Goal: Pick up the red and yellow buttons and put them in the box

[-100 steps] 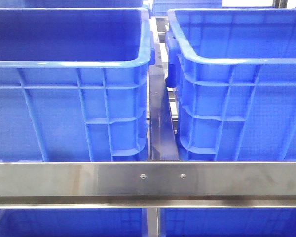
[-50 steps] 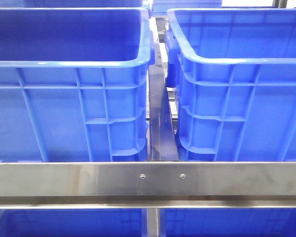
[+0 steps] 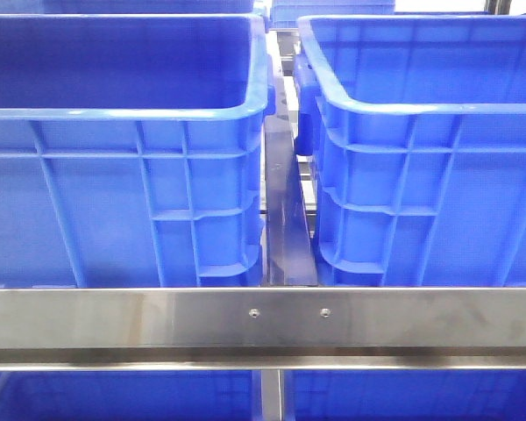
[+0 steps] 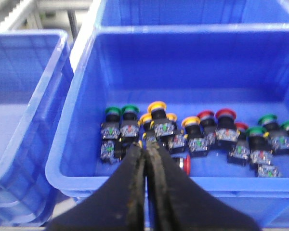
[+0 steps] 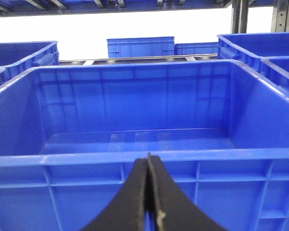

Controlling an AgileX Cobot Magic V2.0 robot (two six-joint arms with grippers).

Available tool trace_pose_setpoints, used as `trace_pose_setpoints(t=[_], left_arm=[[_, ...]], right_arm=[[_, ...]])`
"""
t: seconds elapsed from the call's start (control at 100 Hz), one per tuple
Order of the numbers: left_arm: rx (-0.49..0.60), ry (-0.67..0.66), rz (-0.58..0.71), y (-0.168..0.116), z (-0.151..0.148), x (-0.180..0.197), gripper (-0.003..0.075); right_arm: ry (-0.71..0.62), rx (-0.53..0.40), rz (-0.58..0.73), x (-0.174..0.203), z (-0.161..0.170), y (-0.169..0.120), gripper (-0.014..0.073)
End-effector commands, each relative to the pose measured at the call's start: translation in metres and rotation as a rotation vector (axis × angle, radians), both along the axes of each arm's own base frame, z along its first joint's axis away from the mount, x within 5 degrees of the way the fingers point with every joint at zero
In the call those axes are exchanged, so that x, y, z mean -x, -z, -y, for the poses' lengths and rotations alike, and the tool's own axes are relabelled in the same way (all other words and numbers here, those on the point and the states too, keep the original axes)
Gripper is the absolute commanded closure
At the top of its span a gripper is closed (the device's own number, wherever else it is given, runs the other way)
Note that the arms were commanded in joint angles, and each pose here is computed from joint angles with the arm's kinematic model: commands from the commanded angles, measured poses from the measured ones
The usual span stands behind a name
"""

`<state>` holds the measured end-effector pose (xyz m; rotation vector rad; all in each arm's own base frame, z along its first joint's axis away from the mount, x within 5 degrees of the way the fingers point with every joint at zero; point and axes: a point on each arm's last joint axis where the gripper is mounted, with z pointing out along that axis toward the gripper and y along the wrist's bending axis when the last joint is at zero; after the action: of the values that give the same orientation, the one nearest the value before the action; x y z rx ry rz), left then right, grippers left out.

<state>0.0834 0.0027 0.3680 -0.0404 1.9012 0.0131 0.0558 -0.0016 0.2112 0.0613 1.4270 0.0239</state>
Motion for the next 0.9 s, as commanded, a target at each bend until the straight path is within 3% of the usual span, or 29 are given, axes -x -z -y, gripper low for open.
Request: trace_pose_setpoints(t=[0.0, 0.17, 0.52, 0.59, 0.79, 0.89], left_arm=[[-0.001, 0.007, 0.012, -0.024, 0.001, -0.014, 0.0739], [0.001, 0.007, -0.026, -0.035, 0.001, -0.037, 0.0739], [0.005, 0.007, -0.124, -0.024, 0.001, -0.056, 0.0715], [0.004, 0.007, -0.136, -0.023, 0.001, -0.055, 0.0634], [0.004, 0.007, -0.138, -0.023, 0.001, -0.055, 0.0235], [0.007, 0.009, -0.138, -0.023, 0.002, -0.055, 0.0193]], right_arm=[[0.001, 0.012, 0.121, 0.005, 0.0, -0.015, 0.0711], [0.001, 0.012, 0.121, 0.005, 0.0, -0.015, 0.0711], [0.001, 0.012, 0.121, 0.005, 0.0, -0.015, 0.0711], [0.001, 0.012, 0.121, 0.005, 0.0, -0.015, 0.0711], [0.001, 0.012, 0.121, 0.005, 0.0, -0.015, 0.0711], [0.001, 0.012, 0.121, 0.005, 0.0, -0.015, 0.0711]])
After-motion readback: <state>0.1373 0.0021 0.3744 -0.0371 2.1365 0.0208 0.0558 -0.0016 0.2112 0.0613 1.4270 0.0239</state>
